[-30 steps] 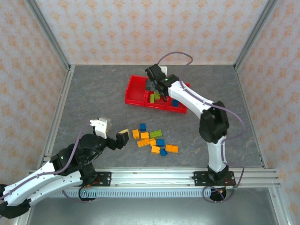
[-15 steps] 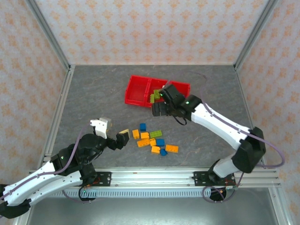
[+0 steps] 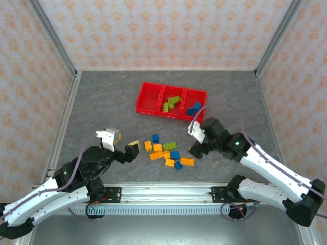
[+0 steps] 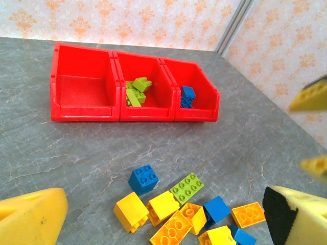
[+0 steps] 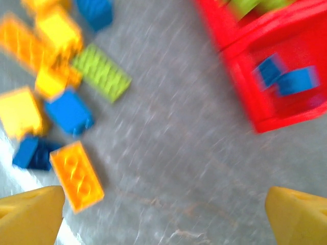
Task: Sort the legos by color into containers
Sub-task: Pick up the lego from the bottom-center of the table, then place the lego in the container.
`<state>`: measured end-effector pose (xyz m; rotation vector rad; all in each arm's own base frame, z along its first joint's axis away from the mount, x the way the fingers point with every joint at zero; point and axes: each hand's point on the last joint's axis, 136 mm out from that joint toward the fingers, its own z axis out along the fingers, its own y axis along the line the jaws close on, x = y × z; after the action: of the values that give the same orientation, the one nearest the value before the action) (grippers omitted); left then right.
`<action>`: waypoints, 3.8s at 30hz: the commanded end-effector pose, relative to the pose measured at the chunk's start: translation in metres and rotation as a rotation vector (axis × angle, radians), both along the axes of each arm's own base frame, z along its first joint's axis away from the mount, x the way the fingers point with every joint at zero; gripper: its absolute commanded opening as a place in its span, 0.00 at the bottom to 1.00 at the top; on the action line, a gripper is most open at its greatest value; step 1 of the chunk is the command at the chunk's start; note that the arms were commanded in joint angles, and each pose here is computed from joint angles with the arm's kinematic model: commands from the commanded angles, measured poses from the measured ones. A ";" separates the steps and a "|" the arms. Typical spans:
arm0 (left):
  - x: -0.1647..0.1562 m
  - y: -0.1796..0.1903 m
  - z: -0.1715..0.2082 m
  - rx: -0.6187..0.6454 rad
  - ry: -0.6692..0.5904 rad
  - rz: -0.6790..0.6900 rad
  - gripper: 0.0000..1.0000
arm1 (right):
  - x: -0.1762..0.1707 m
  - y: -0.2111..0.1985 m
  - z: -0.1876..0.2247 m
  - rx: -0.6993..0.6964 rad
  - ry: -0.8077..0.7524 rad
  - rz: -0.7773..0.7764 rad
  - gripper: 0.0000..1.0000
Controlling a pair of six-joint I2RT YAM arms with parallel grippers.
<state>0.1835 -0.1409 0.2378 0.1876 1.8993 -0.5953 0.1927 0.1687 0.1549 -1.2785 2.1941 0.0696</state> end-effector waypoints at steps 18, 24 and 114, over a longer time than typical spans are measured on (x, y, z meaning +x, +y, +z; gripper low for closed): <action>0.000 -0.004 -0.002 0.012 -0.006 -0.023 0.99 | -0.033 0.022 -0.074 -0.141 -0.022 0.380 1.00; 0.000 -0.005 -0.002 0.011 -0.005 -0.022 0.99 | -0.038 0.017 -0.096 -0.190 0.026 0.399 1.00; -0.003 0.012 0.014 -0.044 -0.055 0.027 0.99 | 0.167 0.166 0.138 0.738 -0.261 -0.292 0.20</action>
<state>0.1787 -0.1356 0.2488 0.1700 1.8528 -0.6355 0.3233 0.3277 0.2725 -0.7986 1.8429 0.4465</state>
